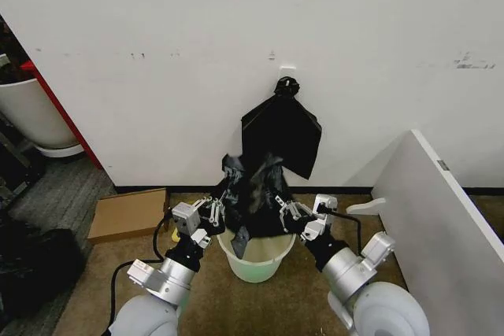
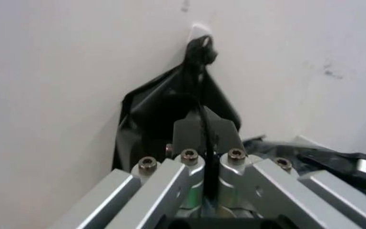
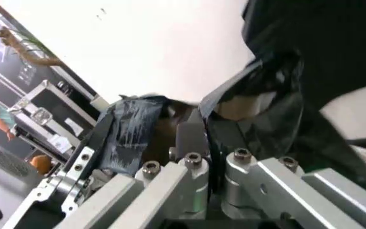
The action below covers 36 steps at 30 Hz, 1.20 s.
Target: Place the garbage bag over the trash bin.
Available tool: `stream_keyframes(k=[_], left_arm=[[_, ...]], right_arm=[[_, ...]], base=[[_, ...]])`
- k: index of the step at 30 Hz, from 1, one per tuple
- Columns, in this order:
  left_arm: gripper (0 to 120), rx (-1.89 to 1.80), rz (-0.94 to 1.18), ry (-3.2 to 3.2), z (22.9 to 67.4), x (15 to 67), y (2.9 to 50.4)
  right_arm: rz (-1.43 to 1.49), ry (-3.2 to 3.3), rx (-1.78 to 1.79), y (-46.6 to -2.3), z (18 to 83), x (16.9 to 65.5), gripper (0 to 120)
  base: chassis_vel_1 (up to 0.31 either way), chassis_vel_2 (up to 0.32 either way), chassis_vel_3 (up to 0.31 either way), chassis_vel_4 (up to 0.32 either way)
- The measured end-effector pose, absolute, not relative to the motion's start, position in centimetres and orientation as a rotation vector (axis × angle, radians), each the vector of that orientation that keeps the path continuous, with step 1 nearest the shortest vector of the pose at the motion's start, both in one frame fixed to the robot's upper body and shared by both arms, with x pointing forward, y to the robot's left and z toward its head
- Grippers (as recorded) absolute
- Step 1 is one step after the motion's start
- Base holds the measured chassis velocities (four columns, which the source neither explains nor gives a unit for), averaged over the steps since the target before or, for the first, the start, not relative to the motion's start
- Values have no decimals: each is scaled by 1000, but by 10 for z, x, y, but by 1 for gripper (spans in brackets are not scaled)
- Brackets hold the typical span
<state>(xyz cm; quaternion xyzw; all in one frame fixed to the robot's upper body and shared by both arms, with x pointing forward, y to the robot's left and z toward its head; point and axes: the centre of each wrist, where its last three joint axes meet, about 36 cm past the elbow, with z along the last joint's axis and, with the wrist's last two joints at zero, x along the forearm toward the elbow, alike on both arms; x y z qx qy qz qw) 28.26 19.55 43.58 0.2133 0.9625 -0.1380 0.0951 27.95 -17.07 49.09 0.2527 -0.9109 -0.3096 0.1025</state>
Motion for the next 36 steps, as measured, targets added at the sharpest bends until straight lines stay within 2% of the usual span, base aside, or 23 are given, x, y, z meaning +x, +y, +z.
stream_keyframes(k=[3, 12, 23, 32, 36], left_arm=[[0, 586, -372, 2851, 415, 291, 194], [0, 538, -365, 2855, 397, 297, 193], [0, 408, -443, 2971, 343, 290, 174], [0, 299, -436, 3048, 325, 283, 179], [0, 279, -420, 3108, 317, 261, 187]], right_arm=[[-931, -2676, 686, -167, 467, 282, 0], [-972, -2661, 592, -157, 434, 286, 0], [-809, -2731, 426, -162, 401, 269, 0], [-680, -2706, 303, -164, 391, 261, 0], [-615, -2682, 232, -163, 389, 257, 0]], base=[[0, 0, 0, 0], [0, 0, 0, 0], [0, 0, 0, 0], [0, 0, 0, 0], [0, 0, 0, 0]])
